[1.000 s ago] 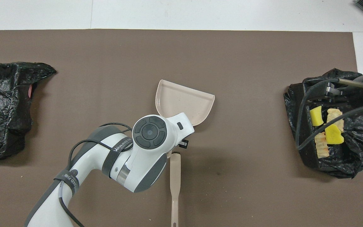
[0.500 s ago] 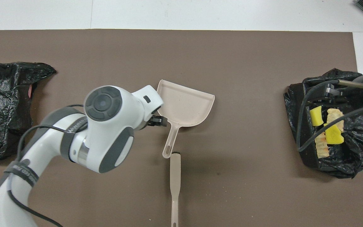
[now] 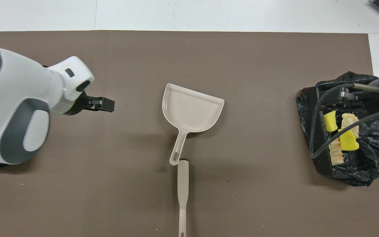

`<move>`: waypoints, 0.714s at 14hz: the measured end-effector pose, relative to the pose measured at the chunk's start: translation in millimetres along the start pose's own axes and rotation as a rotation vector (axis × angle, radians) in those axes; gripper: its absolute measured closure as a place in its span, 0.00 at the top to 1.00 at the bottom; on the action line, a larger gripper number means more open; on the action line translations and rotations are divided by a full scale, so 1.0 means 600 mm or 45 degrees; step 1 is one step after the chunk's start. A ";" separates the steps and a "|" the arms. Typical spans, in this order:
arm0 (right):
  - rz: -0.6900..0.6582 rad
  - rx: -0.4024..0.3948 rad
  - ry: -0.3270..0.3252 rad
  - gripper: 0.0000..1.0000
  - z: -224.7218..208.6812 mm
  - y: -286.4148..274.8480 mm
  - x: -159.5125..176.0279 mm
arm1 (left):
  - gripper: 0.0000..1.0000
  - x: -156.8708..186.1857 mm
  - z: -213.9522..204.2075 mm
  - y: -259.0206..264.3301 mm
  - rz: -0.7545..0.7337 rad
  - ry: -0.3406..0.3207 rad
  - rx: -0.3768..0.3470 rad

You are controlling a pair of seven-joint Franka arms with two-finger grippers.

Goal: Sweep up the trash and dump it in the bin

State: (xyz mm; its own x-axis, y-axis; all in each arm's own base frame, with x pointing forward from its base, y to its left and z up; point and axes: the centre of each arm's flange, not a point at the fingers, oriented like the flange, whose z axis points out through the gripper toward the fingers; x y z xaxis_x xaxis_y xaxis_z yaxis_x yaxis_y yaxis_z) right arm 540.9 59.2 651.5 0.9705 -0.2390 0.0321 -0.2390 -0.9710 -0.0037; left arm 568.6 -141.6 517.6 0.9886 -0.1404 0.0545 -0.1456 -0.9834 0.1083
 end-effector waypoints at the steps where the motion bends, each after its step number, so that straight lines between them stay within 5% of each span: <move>1: 0.000 0.000 0.000 1.00 0.000 0.000 0.000 | 1.00 0.003 -0.019 -0.038 0.009 0.000 0.002; 6: 0.000 0.001 0.001 1.00 0.000 0.000 0.000 | 1.00 -0.013 -0.096 -0.192 0.054 -0.087 0.029; 10: 0.000 0.001 0.001 1.00 0.000 0.000 0.000 | 1.00 -0.038 -0.150 -0.196 0.055 -0.135 0.057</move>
State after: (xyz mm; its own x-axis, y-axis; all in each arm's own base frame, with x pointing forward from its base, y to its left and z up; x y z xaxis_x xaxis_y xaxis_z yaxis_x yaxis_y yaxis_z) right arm 541.1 59.2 651.6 0.9705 -0.2388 0.0333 -0.2388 -0.9710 -0.0041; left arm 559.6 -12.6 593.0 0.9803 -0.1914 -0.0477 -0.1883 -0.9800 0.0639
